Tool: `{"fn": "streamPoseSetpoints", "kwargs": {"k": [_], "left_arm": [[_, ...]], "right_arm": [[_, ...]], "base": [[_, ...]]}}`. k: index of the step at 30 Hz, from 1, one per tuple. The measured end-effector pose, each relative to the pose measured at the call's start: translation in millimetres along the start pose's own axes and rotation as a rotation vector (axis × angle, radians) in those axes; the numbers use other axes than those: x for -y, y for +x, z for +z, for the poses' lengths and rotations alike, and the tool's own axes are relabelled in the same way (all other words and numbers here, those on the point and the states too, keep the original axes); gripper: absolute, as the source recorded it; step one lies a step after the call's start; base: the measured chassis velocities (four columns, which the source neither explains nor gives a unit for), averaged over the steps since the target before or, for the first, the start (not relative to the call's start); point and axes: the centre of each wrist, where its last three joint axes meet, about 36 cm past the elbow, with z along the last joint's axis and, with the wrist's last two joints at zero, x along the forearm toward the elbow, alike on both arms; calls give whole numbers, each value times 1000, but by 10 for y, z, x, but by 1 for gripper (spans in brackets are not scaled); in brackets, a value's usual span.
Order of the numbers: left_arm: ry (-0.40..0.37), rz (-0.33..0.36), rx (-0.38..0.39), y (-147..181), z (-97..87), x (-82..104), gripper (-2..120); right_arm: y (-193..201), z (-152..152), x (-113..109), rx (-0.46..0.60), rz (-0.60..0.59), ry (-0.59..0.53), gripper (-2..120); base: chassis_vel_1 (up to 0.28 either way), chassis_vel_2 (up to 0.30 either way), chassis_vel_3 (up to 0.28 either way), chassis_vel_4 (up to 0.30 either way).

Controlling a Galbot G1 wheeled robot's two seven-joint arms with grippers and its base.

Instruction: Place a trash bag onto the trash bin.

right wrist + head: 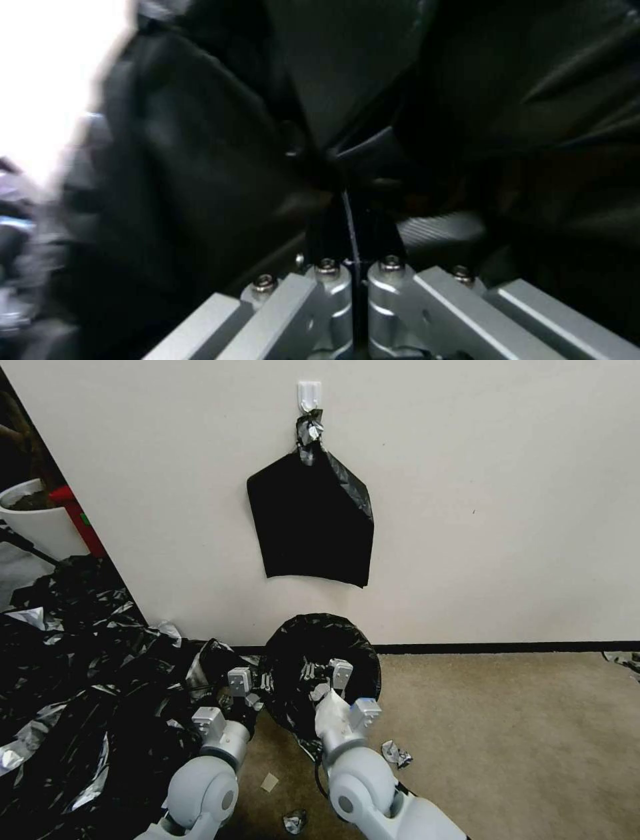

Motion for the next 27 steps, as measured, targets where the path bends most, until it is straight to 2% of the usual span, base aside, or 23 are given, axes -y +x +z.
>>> {"fn": "streamPoseSetpoints", "kwargs": {"k": [7, 11, 15, 21, 24, 27], "left_arm": [[-47, 15, 16, 15, 5, -1, 2], [-66, 25, 21, 35, 13, -3, 2], [-74, 32, 23, 69, 9, 4, 2], [-85, 29, 25, 80, 0, -3, 2], [-91, 28, 24, 87, 4, -7, 2], [-95, 28, 23, 89, 4, -10, 2]], "right_arm": [[-160, 17, 16, -38, 104, 89, 0], [-280, 34, 96, -53, 167, 155, 0], [-407, 62, 233, -84, 241, 266, 0], [-418, 34, 284, -97, 247, 334, 0], [-323, -33, 219, -113, 202, 318, 0], [-126, -102, 102, -193, 126, 275, 0]], "base": [[0, 0, 0, 0], [0, 0, 0, 0], [0, 0, 0, 0], [0, 0, 0, 0], [0, 0, 0, 0], [0, 0, 0, 0]]}}
